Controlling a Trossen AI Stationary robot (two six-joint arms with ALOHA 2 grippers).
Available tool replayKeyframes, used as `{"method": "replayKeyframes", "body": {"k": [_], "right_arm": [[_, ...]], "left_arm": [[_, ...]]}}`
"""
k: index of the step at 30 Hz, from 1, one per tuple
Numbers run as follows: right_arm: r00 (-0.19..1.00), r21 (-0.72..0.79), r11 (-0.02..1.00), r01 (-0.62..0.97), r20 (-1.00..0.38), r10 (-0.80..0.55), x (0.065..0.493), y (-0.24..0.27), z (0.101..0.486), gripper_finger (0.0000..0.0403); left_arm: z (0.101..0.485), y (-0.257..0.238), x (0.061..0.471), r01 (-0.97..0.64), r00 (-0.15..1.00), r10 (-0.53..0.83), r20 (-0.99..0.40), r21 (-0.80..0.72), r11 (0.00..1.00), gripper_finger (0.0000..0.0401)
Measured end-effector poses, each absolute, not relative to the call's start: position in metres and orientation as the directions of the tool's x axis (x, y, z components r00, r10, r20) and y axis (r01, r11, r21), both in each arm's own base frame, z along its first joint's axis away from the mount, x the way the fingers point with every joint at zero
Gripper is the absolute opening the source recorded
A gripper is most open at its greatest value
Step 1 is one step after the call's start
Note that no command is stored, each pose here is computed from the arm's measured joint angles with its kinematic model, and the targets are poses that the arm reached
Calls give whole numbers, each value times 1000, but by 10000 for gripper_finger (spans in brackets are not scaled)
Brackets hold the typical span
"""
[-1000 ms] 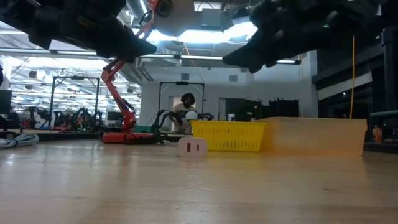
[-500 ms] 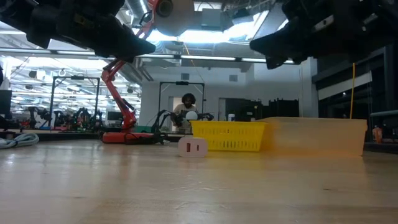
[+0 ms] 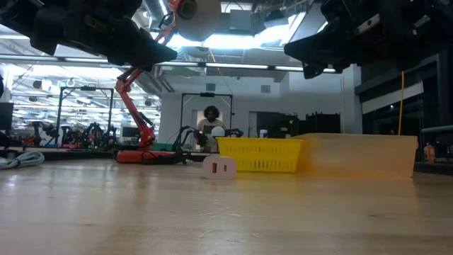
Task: Pick and place items into bin
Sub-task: Put the light pink charger adapter into the bottom yellow bin
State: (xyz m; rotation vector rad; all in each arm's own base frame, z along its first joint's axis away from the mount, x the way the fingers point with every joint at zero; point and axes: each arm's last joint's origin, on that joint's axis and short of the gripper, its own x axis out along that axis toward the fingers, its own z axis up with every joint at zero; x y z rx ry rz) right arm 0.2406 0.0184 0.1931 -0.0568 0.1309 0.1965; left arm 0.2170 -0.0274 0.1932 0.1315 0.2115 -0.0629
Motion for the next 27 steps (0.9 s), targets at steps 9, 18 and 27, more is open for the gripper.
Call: {"method": "replayKeyframes", "body": {"k": [9,18,27], "right_arm": [[972,-41,980,-196,-136,189,241,18,193,1],[973,-1,982,-188,-138,186,241,19,193,4],[979,-33,987,-159,-137,153,258,41,204,75]], "left_arm": [[193,-27,217,76,976,-49,-214,123,989,29],[193,-27,217,73,976,-49,-214,105,992,61],[193,-27,217,73,975,-49,-216,107,992,71]]}}
